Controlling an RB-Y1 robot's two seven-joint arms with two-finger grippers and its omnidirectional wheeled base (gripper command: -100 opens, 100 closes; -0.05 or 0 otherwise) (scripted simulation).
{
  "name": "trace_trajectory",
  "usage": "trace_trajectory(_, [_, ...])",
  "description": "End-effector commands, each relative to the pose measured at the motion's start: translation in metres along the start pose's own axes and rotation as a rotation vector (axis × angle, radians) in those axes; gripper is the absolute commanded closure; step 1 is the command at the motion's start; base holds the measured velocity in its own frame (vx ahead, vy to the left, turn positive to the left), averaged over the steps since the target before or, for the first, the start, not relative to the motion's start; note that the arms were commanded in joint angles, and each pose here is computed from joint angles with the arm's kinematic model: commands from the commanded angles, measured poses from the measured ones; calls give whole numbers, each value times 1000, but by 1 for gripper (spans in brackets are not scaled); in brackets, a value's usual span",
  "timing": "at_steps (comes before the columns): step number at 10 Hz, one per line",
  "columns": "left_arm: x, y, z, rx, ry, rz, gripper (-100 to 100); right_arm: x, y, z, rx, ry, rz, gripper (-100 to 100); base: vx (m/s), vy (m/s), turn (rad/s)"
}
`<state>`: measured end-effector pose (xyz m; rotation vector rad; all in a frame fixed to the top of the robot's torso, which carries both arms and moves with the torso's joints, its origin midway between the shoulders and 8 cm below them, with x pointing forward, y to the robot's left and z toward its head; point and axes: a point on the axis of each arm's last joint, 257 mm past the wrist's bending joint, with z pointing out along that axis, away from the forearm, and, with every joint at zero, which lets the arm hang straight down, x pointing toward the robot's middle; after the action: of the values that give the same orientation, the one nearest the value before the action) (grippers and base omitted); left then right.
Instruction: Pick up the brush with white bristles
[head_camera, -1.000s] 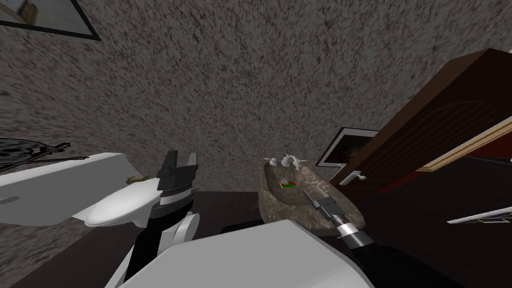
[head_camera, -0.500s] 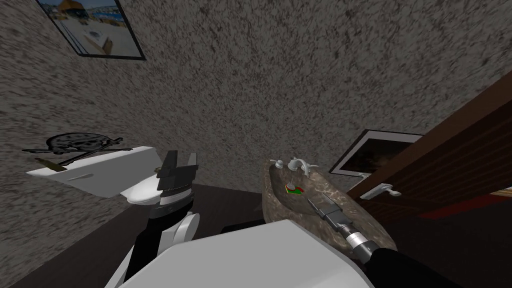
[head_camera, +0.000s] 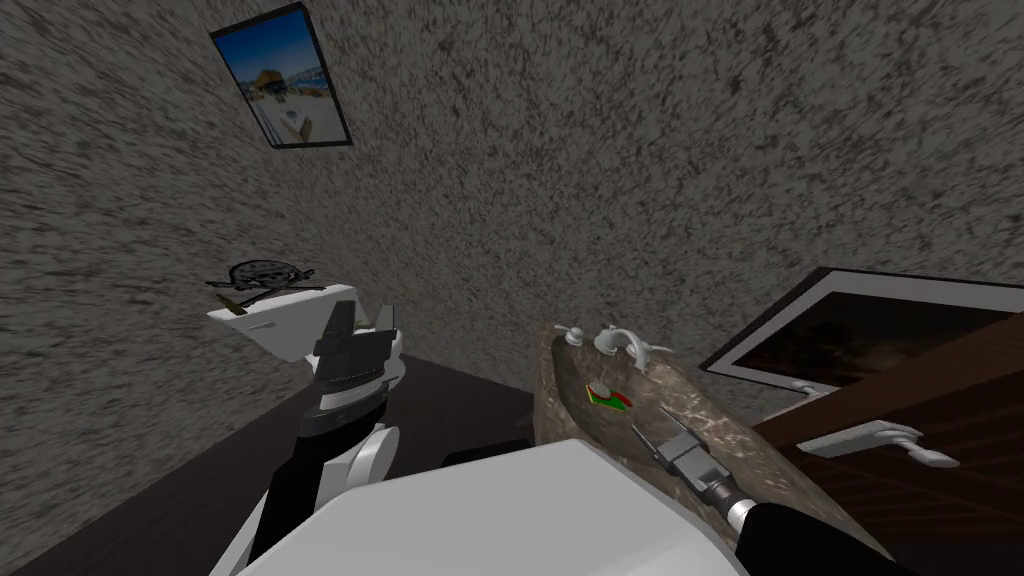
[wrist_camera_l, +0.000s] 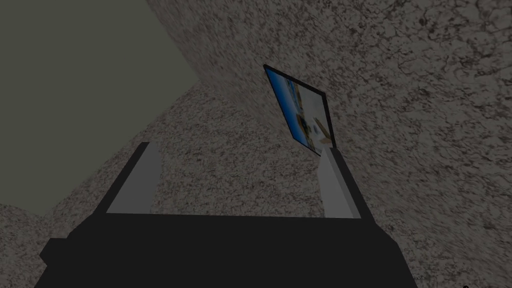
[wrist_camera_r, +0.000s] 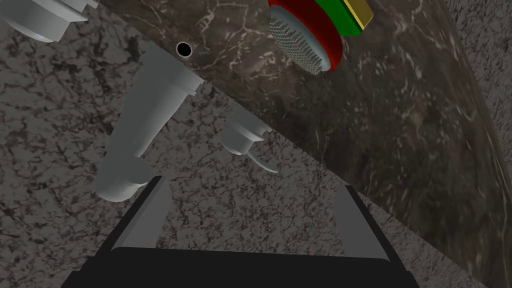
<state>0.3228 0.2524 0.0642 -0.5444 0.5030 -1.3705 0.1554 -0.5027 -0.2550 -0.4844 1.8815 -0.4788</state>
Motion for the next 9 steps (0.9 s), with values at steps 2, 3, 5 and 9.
trace_trajectory(2, [0, 0, 0, 0, 0, 0, 0, 27, -2, -15, -27, 81, -77, -100, 34, 7, 241])
trace_trajectory(3, [0, 0, 0, 0, 0, 0, 0, 51, -1, -31, -54, 149, -129, -100, 53, 2, 269])
trace_trajectory(5, [0, 0, 0, 0, 0, 0, 0, 73, -1, -48, -84, 214, -186, -100, 46, -3, 239])
trace_trajectory(9, [0, 0, 0, 0, 0, 0, 0, 113, 1, -84, -149, 336, -279, -100, 71, -1, 231])
